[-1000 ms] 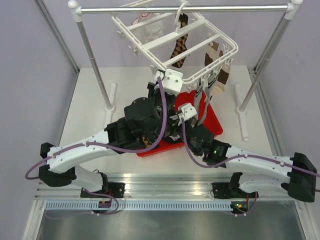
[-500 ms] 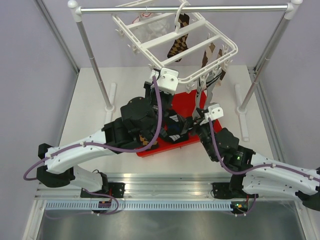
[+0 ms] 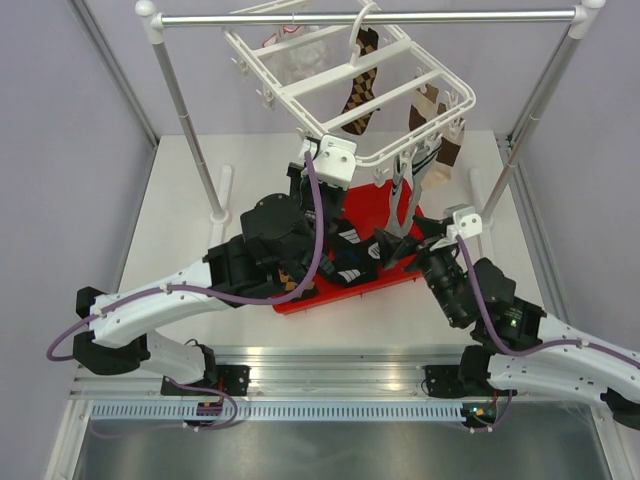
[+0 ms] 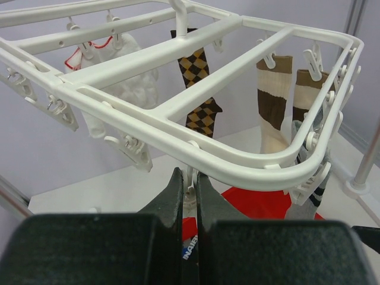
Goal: Remove the socks clipped to the hanger
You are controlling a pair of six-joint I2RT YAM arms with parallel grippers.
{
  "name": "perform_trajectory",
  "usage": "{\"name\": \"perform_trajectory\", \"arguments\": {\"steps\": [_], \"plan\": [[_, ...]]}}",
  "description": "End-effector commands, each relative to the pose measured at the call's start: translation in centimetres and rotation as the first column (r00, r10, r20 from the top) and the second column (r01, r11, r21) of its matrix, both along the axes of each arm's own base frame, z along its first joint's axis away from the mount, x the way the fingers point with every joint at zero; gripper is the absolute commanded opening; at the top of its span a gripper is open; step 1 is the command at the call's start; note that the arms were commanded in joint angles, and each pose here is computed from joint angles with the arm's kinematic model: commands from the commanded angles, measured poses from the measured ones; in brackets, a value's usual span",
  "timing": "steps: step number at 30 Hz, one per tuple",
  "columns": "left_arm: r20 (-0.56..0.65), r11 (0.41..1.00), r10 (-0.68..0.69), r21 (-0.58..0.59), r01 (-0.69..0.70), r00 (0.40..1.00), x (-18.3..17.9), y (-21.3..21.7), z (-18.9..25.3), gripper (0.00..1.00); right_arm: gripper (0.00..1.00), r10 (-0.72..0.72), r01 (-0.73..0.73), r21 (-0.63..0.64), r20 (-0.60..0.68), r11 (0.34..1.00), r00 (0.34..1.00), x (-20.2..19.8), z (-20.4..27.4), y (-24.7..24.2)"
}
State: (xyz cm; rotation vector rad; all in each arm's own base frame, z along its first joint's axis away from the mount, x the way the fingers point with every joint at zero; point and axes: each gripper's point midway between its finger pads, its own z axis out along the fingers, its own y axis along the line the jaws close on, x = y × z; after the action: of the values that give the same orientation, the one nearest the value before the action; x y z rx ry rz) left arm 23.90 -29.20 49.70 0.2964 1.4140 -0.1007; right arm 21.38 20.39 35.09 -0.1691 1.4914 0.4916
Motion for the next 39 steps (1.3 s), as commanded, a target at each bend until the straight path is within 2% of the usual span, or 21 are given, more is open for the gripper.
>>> {"name": "perform_trajectory", "arguments": {"steps": [1,7,14,20,21,23,27,30,31,34,37,39], "plan": [[0.006,0.997,0.009,-0.073,-0.008,1.0,0.1,1.1,1.3,0.02,0.88,-0.05,0.05,0.029,0.002,0.998,0.999,-0.2,1.2,-2.0],[0.009,0.997,0.006,-0.075,-0.006,1.0,0.0,1.2,1.4,0.02,0.91,-0.12,0.117,-0.074,-0.027,0.99,0.992,0.8,-1.8,-1.9],[0.011,0.997,0.005,-0.076,-0.004,1.0,0.0,1.3,1.6,0.02,0.92,-0.204,0.196,-0.164,-0.032,0.967,0.978,4.0,-4.4,-0.5],[0.013,0.997,0.006,-0.08,-0.004,1.0,-0.1,1.6,1.8,0.02,0.91,-0.259,0.257,-0.136,0.006,0.957,0.966,5.7,-5.4,-1.0],[0.012,0.997,0.007,-0.078,-0.006,1.0,-0.1,1.5,1.7,0.02,0.9,-0.252,0.252,-0.165,0.022,0.954,0.967,5.7,-6.1,-1.0],[0.012,0.997,0.007,-0.079,-0.006,1.0,-0.1,1.7,1.7,0.02,0.86,-0.241,0.245,-0.14,0.045,0.96,0.97,5.8,-6.0,-0.7],[0.013,0.996,0.011,-0.088,-0.01,1.0,-0.2,2.2,1.9,0.02,0.69,-0.238,0.245,-0.128,0.071,0.961,0.969,6.0,-6.1,-0.3],[0.013,0.996,0.011,-0.09,-0.01,1.0,-0.2,2.3,1.9,0.02,0.44,-0.241,0.249,-0.117,0.081,0.961,0.967,6.1,-6.1,-0.3],[0.013,0.996,0.014,-0.091,-0.013,1.0,-0.1,2.4,1.9,0.02,0.29,-0.243,0.251,-0.114,0.082,0.961,0.967,6.0,-6.0,-0.4],[0.007,0.996,0.02,-0.091,-0.019,1.0,0.0,2.6,1.5,0.02,0.01,-0.233,0.24,-0.086,0.089,0.967,0.968,5.7,-5.3,-0.7],[-0.003,0.994,0.025,-0.105,-0.025,1.0,0.3,2.8,0.8,0.04,0.01,-0.206,0.213,-0.076,0.085,0.974,0.975,5.3,-4.8,-0.7],[-0.011,0.993,0.012,-0.113,-0.013,1.0,0.6,2.9,0.3,0.1,0.01,-0.18,0.184,-0.048,0.087,0.982,0.98,4.8,-4.1,-0.5]]}}
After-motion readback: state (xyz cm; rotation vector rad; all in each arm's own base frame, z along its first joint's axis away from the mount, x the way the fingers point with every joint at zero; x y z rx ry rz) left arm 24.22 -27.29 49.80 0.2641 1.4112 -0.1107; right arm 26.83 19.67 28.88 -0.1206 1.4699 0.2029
